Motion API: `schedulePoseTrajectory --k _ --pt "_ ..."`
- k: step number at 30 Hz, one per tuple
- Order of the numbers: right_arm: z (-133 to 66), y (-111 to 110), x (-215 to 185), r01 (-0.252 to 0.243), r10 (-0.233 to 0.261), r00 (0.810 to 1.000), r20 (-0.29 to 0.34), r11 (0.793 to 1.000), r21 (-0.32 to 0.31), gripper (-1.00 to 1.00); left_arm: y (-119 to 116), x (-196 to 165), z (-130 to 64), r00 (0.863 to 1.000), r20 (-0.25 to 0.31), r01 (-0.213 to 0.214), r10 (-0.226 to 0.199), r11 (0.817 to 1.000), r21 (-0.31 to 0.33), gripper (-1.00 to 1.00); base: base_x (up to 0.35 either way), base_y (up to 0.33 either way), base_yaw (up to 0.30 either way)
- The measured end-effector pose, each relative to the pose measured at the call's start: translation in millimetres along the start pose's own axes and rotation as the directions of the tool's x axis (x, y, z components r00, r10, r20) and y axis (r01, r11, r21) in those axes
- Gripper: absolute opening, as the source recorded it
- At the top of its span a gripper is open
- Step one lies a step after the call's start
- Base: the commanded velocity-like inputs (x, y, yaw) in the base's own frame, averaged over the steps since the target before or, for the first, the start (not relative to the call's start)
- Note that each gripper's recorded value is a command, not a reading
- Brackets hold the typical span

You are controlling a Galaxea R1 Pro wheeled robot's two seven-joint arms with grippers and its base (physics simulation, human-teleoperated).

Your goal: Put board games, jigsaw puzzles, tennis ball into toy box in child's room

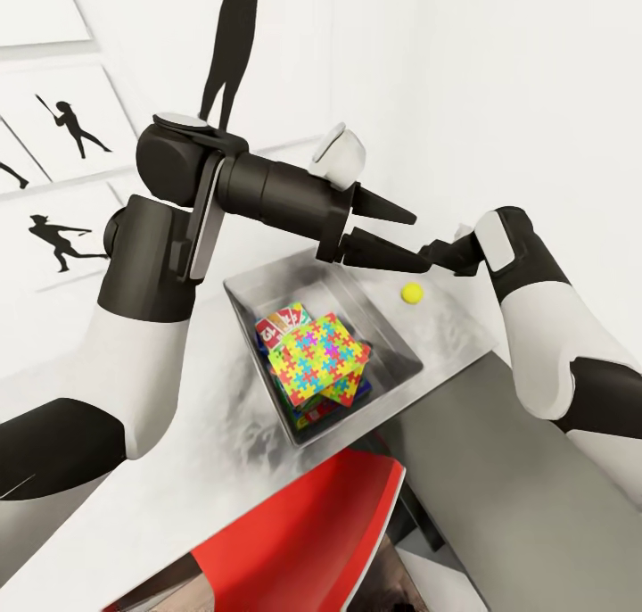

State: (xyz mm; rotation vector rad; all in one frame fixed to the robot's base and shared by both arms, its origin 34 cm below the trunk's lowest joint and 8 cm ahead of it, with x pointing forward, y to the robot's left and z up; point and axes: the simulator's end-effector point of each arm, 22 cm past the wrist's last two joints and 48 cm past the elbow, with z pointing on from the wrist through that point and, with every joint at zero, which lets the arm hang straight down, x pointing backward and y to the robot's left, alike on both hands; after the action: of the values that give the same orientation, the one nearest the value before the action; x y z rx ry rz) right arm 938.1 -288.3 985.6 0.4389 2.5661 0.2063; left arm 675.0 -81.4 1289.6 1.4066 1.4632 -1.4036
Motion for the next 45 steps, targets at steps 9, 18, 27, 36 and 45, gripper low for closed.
schedulePoseTrajectory --k 9,18,27,36,45 --pt "10.1 -3.4 5.5 -0.001 0.001 1.0 -0.012 1.0 0.008 1.0 5.5 6.7 1.1 1.0 0.003 0.014 -0.014 1.0 0.005 1.0 0.0 0.0 0.0" --pt "20.3 -3.7 12.3 0.0 0.0 1.0 -0.026 1.0 0.011 1.0 11.1 13.5 2.3 1.0 0.006 0.027 -0.027 1.0 0.01 1.0 0.0 0.0 0.0" --pt "28.2 -4.8 16.9 0.0 0.001 0.999 -0.036 1.0 0.013 1.0 16.0 19.6 3.2 0.999 0.008 0.039 -0.039 0.999 0.014 1.0 0.0 0.0 0.0" --pt "23.8 -0.8 7.2 0.001 -0.001 1.0 -0.022 1.0 0.008 1.0 16.8 20.6 3.3 0.999 0.008 0.041 -0.041 0.999 0.014 1.0 0.0 0.0 0.0" --pt "22.9 -0.1 5.2 0.002 -0.001 1.0 -0.019 1.0 0.008 1.0 17.5 21.4 2.4 0.999 0.007 0.042 -0.042 0.999 0.012 1.0 0.0 0.0 0.0"
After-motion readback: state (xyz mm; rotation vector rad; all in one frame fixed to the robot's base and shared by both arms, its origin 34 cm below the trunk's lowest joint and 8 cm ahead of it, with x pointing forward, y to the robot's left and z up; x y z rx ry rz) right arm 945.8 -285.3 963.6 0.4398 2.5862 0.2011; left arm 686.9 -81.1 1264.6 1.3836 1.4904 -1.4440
